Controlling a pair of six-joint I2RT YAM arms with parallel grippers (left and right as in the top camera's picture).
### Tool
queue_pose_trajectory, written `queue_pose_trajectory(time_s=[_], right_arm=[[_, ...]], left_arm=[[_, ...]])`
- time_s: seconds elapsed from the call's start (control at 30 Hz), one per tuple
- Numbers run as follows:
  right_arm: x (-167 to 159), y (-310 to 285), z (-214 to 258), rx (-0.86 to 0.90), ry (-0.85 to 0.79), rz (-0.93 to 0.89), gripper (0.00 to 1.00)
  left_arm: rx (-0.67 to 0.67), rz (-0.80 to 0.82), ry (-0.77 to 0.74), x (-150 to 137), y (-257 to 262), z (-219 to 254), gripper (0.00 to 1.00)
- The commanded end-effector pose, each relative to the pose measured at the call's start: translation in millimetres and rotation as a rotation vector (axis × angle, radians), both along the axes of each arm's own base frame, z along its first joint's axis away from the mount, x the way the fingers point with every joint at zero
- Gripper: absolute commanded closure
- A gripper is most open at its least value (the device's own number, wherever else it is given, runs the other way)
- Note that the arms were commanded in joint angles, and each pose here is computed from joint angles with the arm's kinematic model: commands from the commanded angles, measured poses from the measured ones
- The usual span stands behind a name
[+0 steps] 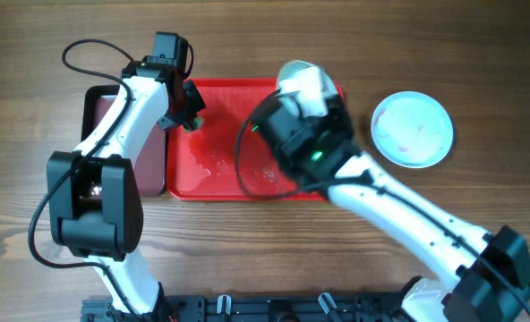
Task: Clean dirty plates on tray and stack at the side
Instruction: 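Lift the blue plate with the right gripper and carry it right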
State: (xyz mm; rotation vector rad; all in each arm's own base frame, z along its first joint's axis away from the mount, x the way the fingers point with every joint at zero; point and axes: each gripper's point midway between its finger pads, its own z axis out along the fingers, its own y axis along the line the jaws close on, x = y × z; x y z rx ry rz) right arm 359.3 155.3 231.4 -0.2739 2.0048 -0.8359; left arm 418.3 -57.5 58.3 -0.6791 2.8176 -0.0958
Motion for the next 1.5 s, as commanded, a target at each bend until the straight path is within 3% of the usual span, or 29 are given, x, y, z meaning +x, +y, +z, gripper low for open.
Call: queue_pose_trajectory(time_s=[0.0, 0.5, 1.23, 1.47], right_arm=[[-15, -10, 52, -0.202, -0.169, -0.091, 0.96], [-15, 5, 80, -0.259, -0.223, -0.103, 0.96], [-15, 5, 79, -0.252, -0.226, -0.104, 0.96], [-7, 19, 60, -0.204, -0.166, 0.003, 0.96]], left_arm=[[0.012, -0.022, -0.045, 5, 0, 17, 0.96], [0.014, -0.022, -0.034, 3, 0, 16, 0.96], [0.013, -0.022, -0.034, 3, 0, 16, 0.96], [0.013, -0.023, -0.034, 3, 0, 16, 0.96]])
